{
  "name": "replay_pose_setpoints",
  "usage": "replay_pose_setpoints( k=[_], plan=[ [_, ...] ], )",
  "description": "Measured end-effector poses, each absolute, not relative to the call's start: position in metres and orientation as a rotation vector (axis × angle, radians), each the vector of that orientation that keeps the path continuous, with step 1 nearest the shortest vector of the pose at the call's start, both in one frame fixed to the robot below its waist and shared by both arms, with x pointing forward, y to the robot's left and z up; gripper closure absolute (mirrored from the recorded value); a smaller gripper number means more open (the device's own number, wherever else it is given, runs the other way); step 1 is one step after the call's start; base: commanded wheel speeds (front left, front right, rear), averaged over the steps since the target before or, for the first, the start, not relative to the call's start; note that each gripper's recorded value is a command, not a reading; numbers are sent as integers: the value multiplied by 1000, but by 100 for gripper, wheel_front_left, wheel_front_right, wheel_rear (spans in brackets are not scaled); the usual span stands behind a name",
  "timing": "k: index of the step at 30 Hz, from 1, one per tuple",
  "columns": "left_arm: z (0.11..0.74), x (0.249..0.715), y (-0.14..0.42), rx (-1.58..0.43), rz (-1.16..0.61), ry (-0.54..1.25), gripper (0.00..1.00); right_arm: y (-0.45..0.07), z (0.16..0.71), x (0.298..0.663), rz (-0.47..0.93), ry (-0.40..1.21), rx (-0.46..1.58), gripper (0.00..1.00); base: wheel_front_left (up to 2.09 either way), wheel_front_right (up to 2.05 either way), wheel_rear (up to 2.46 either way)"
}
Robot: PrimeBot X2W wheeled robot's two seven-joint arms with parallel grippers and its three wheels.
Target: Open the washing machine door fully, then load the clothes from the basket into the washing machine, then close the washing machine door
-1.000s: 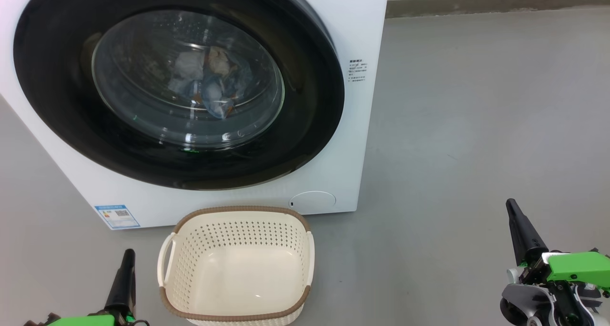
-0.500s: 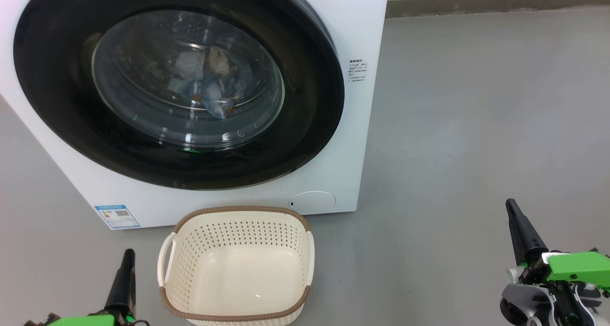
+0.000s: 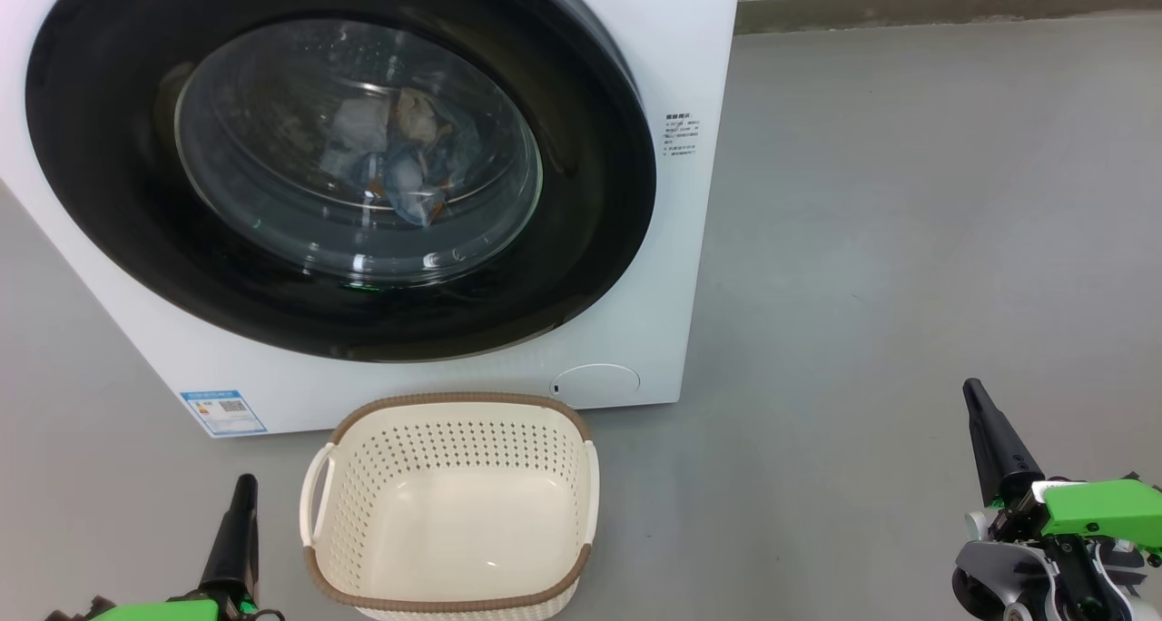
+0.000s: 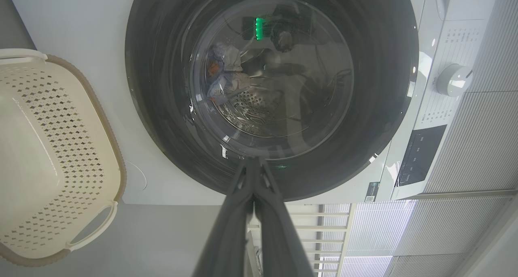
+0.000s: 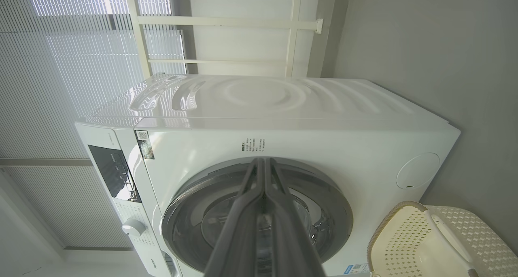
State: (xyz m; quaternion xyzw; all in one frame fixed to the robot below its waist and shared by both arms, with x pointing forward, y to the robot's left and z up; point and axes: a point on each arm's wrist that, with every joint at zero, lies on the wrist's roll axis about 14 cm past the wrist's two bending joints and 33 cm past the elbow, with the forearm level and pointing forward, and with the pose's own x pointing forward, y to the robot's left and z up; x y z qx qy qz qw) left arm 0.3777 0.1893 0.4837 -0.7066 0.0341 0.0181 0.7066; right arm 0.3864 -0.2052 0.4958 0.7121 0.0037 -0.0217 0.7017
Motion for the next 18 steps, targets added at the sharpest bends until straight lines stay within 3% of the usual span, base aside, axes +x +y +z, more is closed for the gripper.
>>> replay_pose_setpoints(
  k=[18],
  plan=[
    [484, 378, 189, -1570, 40, 76, 100, -205, 496, 386, -49, 8, 1586, 100, 0, 0, 0]
  ],
)
